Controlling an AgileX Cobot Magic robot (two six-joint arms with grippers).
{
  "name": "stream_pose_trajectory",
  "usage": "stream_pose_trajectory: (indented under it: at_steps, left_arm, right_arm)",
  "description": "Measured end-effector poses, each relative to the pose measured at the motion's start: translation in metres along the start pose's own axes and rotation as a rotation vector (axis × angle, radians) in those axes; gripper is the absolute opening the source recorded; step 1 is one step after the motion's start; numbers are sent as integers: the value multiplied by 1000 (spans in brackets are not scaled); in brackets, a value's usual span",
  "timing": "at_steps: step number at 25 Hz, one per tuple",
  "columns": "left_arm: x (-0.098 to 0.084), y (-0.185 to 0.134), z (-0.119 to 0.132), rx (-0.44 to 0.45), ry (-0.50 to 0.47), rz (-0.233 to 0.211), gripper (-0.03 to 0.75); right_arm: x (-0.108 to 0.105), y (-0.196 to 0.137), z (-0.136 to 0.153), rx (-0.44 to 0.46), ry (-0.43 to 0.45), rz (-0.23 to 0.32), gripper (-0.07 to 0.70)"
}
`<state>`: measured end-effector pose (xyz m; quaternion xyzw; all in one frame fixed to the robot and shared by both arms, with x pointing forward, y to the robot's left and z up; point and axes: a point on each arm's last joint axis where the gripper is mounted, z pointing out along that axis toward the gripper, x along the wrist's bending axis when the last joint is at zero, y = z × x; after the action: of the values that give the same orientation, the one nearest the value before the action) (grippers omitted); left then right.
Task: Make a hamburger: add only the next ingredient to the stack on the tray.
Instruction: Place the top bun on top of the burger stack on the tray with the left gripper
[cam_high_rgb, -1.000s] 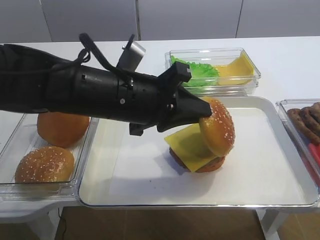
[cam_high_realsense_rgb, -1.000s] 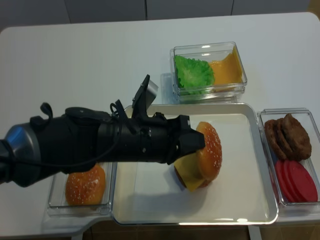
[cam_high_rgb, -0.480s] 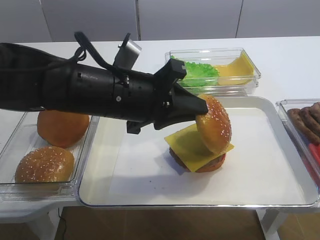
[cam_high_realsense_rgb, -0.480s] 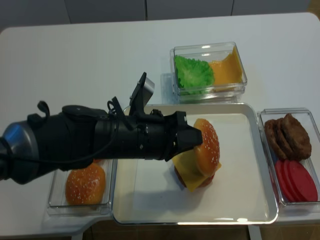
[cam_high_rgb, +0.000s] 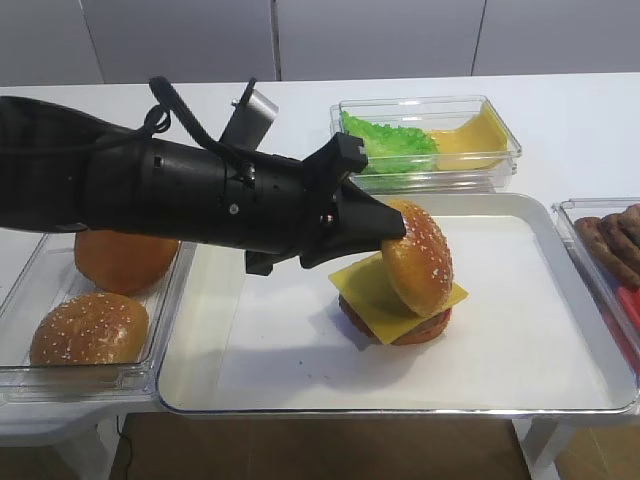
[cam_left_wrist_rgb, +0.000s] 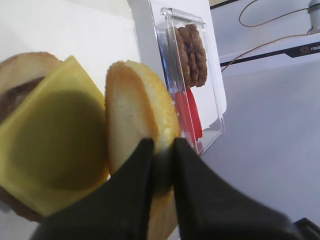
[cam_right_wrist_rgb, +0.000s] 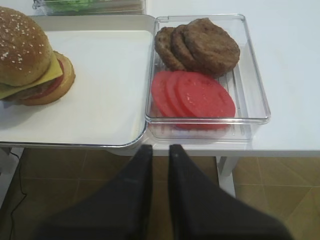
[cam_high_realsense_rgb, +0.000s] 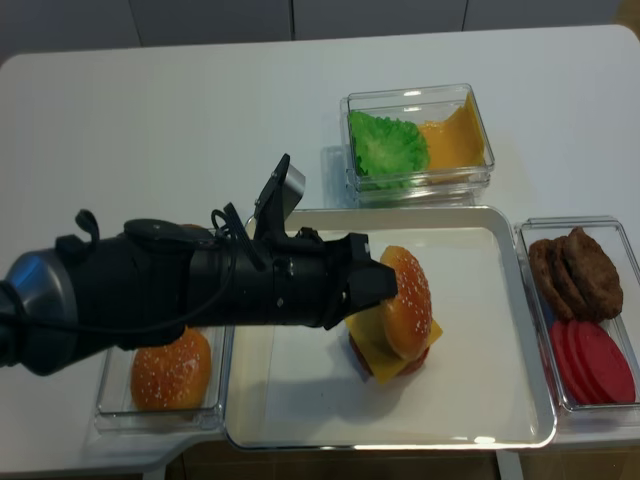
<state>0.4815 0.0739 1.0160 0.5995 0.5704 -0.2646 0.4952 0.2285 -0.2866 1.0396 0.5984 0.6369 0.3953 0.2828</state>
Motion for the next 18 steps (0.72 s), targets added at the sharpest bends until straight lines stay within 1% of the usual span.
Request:
stream_pose_trajectory:
  at_steps: [4, 6, 8, 10, 13, 15, 18]
  left_arm:
    - [1, 0, 0, -5, 6, 2, 80]
    - [1, 1, 0, -9, 11, 2, 106]
    - [2, 2, 0, -19, 22, 4, 173]
    - [3, 2, 0, -25, 29, 4, 261]
    - [3, 2, 0, -26, 31, 5, 361]
    - [3, 2, 0, -26, 31, 6, 389]
    - [3, 2, 0, -23, 28, 8, 404]
  right_arm:
    - [0, 0, 0, 0, 0, 0, 82]
    - [0, 0, 0, 0, 0, 0, 82]
    - [0, 0, 0, 0, 0, 0, 82]
    - [0, 0, 0, 0, 0, 0, 82]
    - [0, 0, 0, 0, 0, 0, 82]
    - [0, 0, 0, 0, 0, 0, 82]
    - [0, 0, 0, 0, 0, 0, 82]
